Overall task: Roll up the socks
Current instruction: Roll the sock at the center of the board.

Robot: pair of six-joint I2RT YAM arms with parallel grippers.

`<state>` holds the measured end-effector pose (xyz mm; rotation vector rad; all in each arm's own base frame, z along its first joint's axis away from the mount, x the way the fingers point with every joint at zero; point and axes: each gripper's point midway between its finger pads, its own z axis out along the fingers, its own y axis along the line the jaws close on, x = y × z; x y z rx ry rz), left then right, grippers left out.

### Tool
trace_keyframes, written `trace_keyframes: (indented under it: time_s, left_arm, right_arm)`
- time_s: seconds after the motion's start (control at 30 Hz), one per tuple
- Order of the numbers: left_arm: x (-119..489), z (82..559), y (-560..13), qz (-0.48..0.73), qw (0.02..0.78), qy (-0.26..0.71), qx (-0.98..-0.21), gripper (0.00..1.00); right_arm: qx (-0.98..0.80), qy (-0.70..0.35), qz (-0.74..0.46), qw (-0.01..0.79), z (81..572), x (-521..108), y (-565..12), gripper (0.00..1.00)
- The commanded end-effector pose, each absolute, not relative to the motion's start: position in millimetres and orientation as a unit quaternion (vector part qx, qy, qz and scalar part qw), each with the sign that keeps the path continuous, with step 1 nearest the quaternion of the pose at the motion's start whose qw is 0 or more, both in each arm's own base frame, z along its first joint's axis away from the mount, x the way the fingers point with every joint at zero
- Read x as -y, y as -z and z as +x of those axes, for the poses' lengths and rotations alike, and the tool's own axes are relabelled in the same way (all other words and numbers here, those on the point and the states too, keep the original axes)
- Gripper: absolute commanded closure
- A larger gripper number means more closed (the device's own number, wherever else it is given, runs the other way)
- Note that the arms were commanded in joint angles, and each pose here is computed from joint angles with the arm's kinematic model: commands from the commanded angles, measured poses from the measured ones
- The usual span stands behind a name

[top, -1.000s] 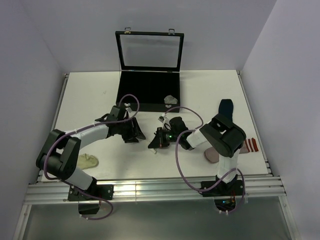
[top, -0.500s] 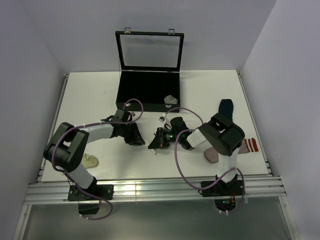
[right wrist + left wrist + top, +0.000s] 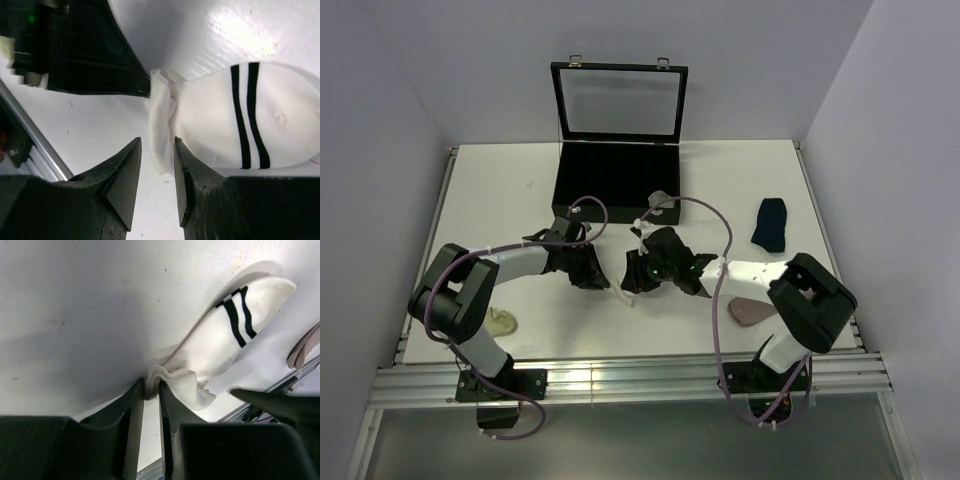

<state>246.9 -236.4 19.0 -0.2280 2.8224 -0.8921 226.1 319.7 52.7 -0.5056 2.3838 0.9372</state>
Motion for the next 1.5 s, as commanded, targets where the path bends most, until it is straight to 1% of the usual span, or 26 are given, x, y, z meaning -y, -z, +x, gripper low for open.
trace_keyframes:
  time_s: [0.0,0.03,0.07,0.13,0.3,0.57,0.77,0.9,0.93,1.0,1.03,1.07,1.13,1.17,1.23,1.27,1.3,1.33,1.37,1.4,1.47]
  left_arm:
    - [238,257,-23,-0.063,0.102,0.288,-0.950,0.77]
    - [238,257,-23,-0.062,0.101,0.288,-0.950,0.77]
    - [239,257,-24,-0.061,0.101,0.289,-0.950,0.77]
    - [240,258,-25,-0.060,0.100,0.289,-0.950,0.77]
    - [241,259,-25,-0.058,0.096,0.286,-0.952,0.77]
    - [242,258,-24,-0.055,0.092,0.285,-0.953,0.77]
    - [243,259,-24,-0.054,0.090,0.285,-0.953,0.77]
    - [243,260,-27,-0.055,0.093,0.286,-0.952,0.76]
    - [243,260,-27,-0.056,0.093,0.285,-0.952,0.75]
    - [243,261,-27,-0.058,0.095,0.283,-0.953,0.72]
    - [242,261,-29,-0.059,0.098,0.283,-0.952,0.71]
    - [242,262,-30,-0.061,0.101,0.283,-0.952,0.67]
    - [240,265,-34,-0.066,0.109,0.283,-0.951,0.62]
    - [239,264,-34,-0.069,0.111,0.283,-0.950,0.57]
    - [238,266,-39,-0.074,0.118,0.290,-0.947,0.52]
    - [238,267,-41,-0.075,0.122,0.293,-0.945,0.47]
    - [237,265,-41,-0.079,0.121,0.294,-0.945,0.45]
    - [237,266,-45,-0.081,0.125,0.300,-0.942,0.43]
    - [237,265,-46,-0.083,0.124,0.302,-0.942,0.39]
    - [237,266,-46,-0.084,0.126,0.303,-0.941,0.38]
    - [236,265,-49,-0.088,0.128,0.306,-0.939,0.38]
  right_arm:
    - [-0.880,-0.241,-0.223,0.344,244,-307,-75,0.60]
    - [-0.870,-0.243,-0.245,0.352,236,-319,-82,0.60]
    - [-0.867,-0.224,-0.246,0.370,239,-320,-85,0.60]
    - [-0.862,-0.211,-0.274,0.371,228,-331,-84,0.60]
    - [-0.860,-0.156,-0.293,0.387,228,-342,-74,0.61]
    - [-0.863,-0.109,-0.312,0.383,231,-346,-49,0.61]
    - [-0.865,-0.107,-0.327,0.365,227,-348,-33,0.62]
    - [-0.864,-0.113,-0.334,0.360,224,-349,-28,0.69]
    - [-0.865,-0.114,-0.335,0.357,222,-348,-25,0.74]
    - [-0.865,-0.129,-0.338,0.347,216,-351,-23,0.82]
    - [-0.868,-0.133,-0.339,0.339,212,-348,-20,0.90]
    - [-0.864,-0.153,-0.329,0.348,216,-354,-25,0.94]
    - [-0.872,-0.184,-0.319,0.323,207,-351,-18,1.00]
    - [-0.873,-0.207,-0.296,0.327,214,-351,-24,1.00]
    - [-0.877,-0.246,-0.287,0.298,207,-348,-20,1.00]
    - [-0.875,-0.270,-0.269,0.297,209,-350,-25,1.00]
    - [-0.877,-0.285,-0.250,0.294,217,-345,-26,1.00]
    - [-0.875,-0.315,-0.250,0.267,207,-345,-24,1.00]
    - [-0.873,-0.339,-0.231,0.264,210,-347,-27,1.00]
    - [-0.874,-0.351,-0.215,0.256,216,-342,-26,1.00]
    - [-0.868,-0.397,-0.197,0.225,210,-345,-25,1.00]
